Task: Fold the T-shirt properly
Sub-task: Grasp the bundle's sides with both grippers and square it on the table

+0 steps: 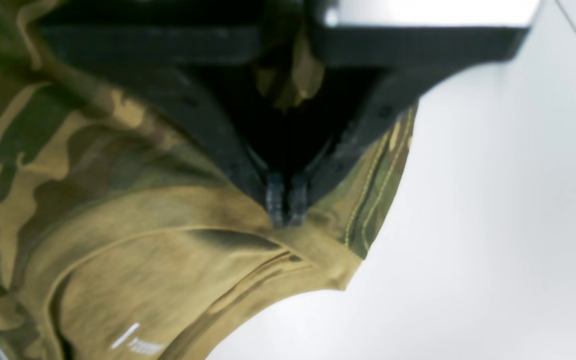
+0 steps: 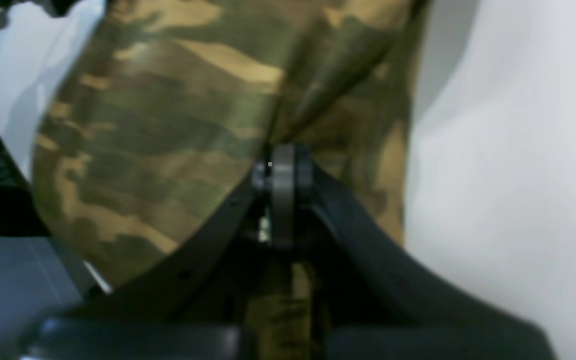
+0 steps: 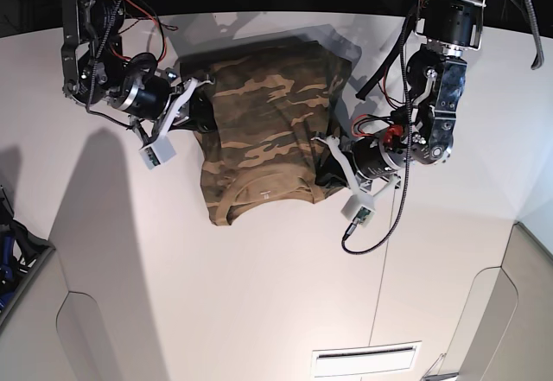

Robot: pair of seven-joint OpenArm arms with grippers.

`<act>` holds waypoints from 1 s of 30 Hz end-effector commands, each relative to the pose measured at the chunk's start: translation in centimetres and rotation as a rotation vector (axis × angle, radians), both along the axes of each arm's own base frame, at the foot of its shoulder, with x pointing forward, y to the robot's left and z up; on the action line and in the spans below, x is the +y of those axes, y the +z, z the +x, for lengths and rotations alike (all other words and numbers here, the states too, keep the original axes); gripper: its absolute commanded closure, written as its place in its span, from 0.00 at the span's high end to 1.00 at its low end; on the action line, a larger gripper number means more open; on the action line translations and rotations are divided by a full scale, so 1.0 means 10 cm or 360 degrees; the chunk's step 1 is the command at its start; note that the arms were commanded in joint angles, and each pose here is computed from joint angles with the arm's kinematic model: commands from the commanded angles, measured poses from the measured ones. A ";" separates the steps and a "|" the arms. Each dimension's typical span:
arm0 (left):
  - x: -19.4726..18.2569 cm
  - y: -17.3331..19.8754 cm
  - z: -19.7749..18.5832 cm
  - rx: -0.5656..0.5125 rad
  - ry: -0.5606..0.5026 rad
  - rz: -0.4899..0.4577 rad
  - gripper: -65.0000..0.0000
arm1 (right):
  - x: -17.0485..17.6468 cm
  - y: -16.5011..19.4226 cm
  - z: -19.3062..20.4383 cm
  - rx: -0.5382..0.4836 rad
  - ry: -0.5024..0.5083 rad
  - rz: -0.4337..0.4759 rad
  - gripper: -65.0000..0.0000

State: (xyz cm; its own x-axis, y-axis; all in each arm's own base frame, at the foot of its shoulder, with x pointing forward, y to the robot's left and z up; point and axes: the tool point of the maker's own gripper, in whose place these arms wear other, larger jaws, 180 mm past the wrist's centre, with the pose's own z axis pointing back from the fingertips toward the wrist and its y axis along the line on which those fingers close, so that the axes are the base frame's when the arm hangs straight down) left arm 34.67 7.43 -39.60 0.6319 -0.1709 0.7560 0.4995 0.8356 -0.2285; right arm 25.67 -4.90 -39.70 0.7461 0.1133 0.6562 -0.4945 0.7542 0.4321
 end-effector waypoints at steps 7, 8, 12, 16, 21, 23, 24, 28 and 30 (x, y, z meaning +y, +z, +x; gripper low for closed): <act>0.01 0.56 0.11 -0.0178 -0.0034 -0.0066 0.00 | -0.28 0.20 0.16 -0.0092 -0.0095 -0.0042 0.00; 0.05 0.63 0.09 -0.0203 -0.0036 -0.0063 0.00 | -0.35 0.22 0.18 -0.0098 -0.0121 -0.0056 0.00; 0.26 0.71 -0.10 -0.0229 -0.0027 -0.0005 0.00 | -0.60 0.28 0.20 -0.0089 -0.0215 -0.0075 0.00; 0.46 0.56 -0.35 -0.0140 0.0019 0.0021 0.00 | -0.78 0.30 0.17 -0.0070 -0.0263 -0.0063 0.00; 0.56 0.33 -0.62 -0.0025 0.0075 0.0022 0.00 | -0.80 0.22 0.00 -0.0004 -0.0260 -0.0034 0.00; 0.55 0.25 -0.68 0.0010 0.0080 0.0012 0.00 | -0.75 0.18 -0.08 0.0025 -0.0266 0.0003 0.00; 0.54 0.21 -0.69 0.0031 0.0084 0.0012 0.00 | -0.73 0.16 -0.12 0.0035 -0.0267 0.0018 0.00; 0.49 0.13 -0.61 0.0047 0.0126 -0.0046 0.00 | -0.56 0.14 -0.16 0.0037 -0.0250 0.0075 0.00; 0.43 0.14 -0.54 0.0039 0.0139 -0.0077 0.00 | -0.47 0.14 -0.17 0.0038 -0.0226 0.0099 0.00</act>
State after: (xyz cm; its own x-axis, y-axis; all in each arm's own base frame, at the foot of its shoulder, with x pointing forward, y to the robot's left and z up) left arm 28.28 11.75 -39.57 0.6967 -0.0919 0.7114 0.4071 0.8672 -0.2867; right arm 23.17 -9.76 -39.45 0.7961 -0.0191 0.6048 -0.3536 0.7964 0.4906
